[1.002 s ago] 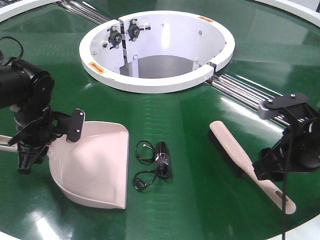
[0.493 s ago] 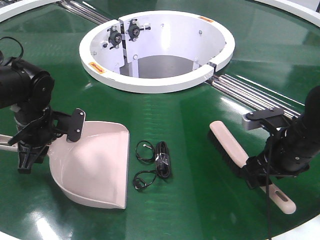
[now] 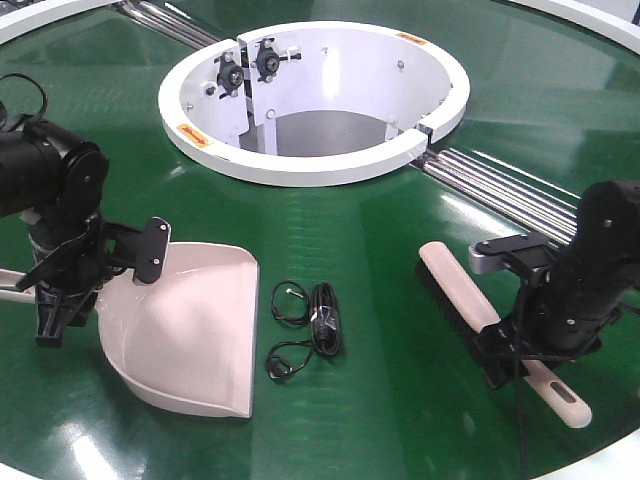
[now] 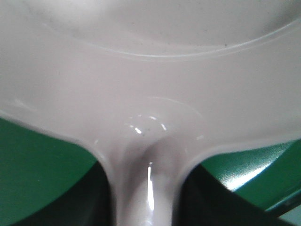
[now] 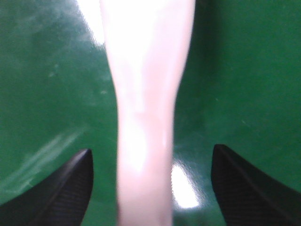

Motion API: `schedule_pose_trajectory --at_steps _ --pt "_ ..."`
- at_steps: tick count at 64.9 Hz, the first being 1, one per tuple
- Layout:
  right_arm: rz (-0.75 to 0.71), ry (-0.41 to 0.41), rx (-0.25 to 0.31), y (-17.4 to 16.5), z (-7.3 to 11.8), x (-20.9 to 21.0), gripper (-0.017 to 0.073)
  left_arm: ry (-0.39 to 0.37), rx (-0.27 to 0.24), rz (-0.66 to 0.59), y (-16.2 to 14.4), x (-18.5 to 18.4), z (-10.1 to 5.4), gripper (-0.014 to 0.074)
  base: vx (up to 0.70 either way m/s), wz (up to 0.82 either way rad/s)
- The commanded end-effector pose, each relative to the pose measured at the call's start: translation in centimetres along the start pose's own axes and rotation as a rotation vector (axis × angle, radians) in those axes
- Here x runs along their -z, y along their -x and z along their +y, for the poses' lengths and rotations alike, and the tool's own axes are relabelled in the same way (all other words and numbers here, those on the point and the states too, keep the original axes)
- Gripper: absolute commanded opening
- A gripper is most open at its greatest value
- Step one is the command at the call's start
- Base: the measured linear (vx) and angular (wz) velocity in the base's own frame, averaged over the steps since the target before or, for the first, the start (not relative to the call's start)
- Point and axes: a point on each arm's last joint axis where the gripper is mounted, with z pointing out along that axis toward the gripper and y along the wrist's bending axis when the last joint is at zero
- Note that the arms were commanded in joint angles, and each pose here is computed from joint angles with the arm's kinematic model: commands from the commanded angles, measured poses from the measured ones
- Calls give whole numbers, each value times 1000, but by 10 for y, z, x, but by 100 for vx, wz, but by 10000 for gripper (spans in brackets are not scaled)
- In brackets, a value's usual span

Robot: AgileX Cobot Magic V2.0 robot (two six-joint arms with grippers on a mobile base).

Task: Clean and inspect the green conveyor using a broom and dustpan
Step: 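Reach the right gripper to the brush handle and grasp it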

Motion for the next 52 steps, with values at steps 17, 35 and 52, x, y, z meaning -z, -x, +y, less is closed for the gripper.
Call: schedule_pose_trajectory --at_steps 17,35,52 --pt "-15 -102 -23 12 13 2 302 70 21 -21 -4 21 1 -6 0 0" --pt "-11 -47 -64 17 19 22 -14 70 21 -21 -4 21 1 -6 0 0" --pt "-72 13 -117 25 50 46 -7 70 21 -21 -4 21 1 -6 0 0"
